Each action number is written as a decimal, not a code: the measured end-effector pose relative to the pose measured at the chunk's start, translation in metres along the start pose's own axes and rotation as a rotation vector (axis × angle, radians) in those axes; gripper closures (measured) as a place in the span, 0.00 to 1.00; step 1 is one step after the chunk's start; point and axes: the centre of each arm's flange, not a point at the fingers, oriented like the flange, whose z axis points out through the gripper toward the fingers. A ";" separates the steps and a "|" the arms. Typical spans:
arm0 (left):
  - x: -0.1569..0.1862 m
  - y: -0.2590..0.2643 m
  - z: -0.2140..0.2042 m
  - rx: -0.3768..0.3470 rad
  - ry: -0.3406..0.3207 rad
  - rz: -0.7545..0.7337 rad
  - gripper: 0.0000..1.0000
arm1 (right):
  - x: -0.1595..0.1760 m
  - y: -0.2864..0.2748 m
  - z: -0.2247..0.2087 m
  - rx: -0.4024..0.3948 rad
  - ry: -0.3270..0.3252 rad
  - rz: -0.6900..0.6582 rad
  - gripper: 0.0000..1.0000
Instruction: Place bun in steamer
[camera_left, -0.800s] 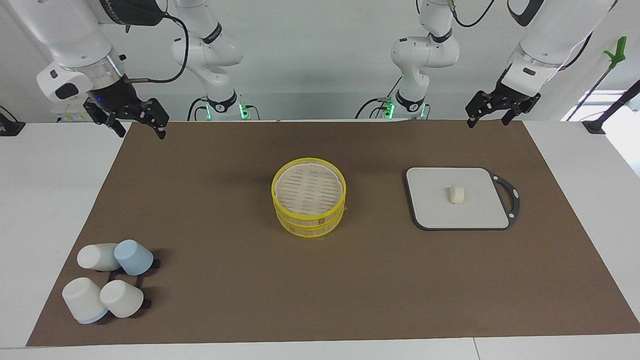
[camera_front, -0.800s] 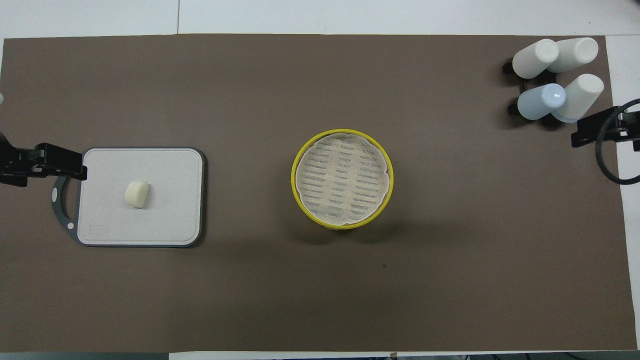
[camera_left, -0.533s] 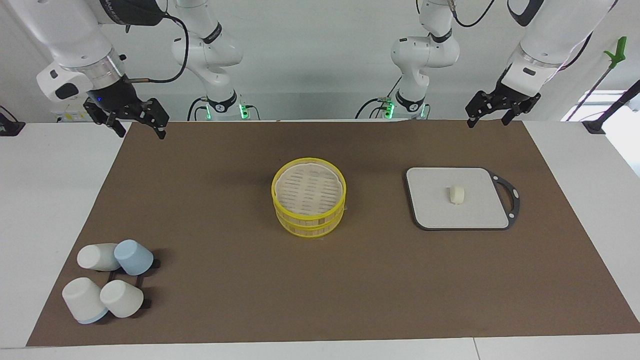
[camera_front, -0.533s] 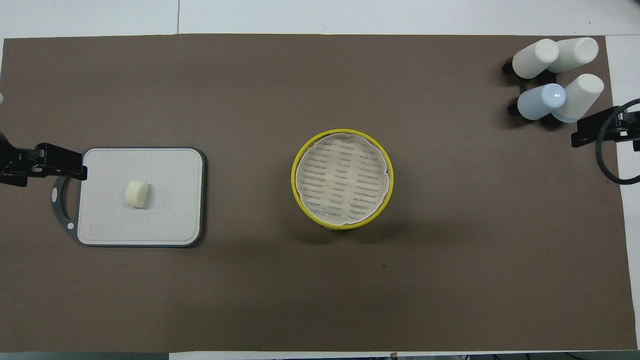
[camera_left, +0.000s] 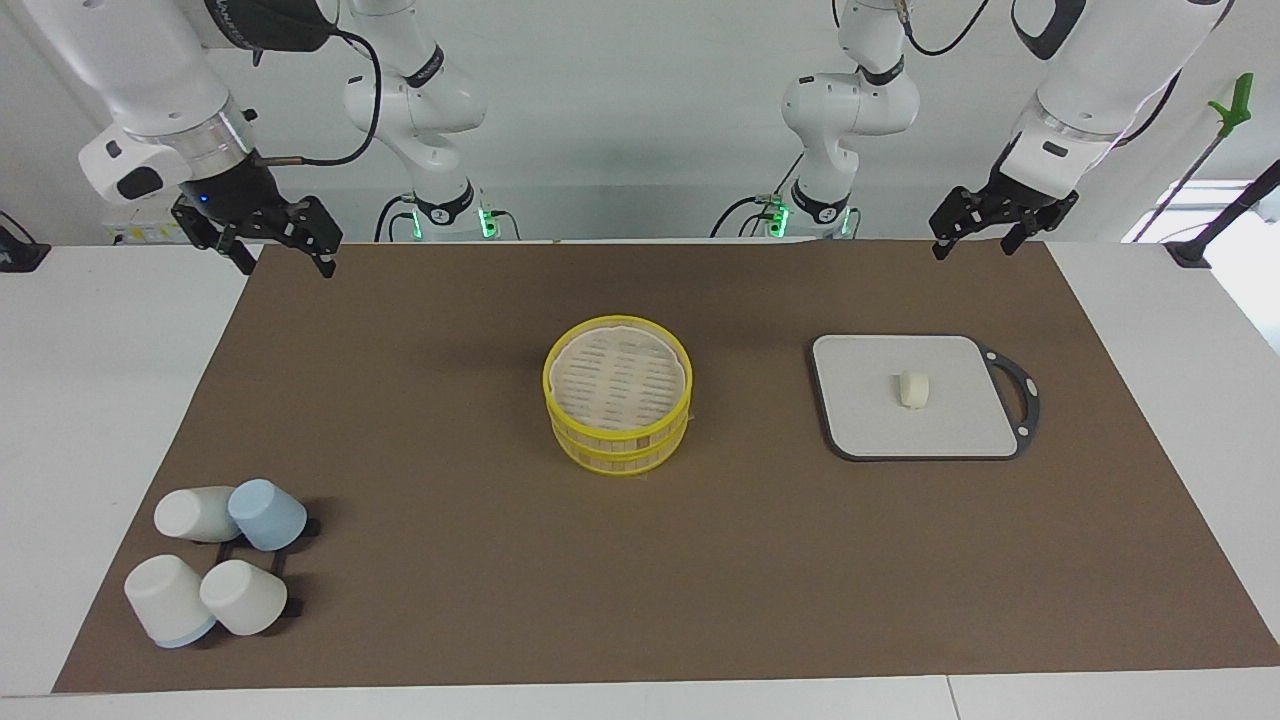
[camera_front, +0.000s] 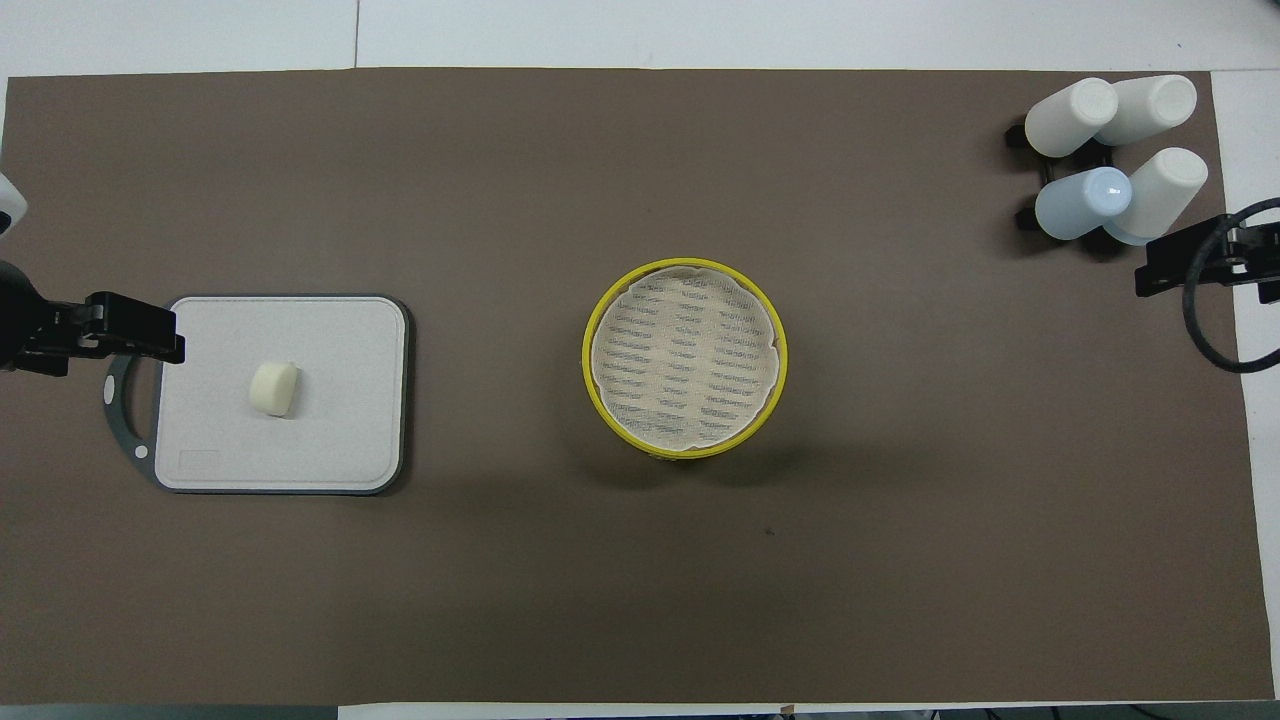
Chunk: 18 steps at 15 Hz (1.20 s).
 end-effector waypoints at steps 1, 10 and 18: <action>-0.001 0.000 0.001 0.000 -0.001 0.001 0.00 | -0.001 -0.008 0.000 0.004 0.000 -0.013 0.00; -0.006 -0.019 0.081 -0.007 0.044 0.045 0.00 | -0.007 -0.183 0.012 0.032 0.034 -0.037 0.00; 0.015 -0.046 0.248 0.006 0.078 0.161 0.00 | -0.022 -0.446 0.125 0.011 0.125 0.028 0.00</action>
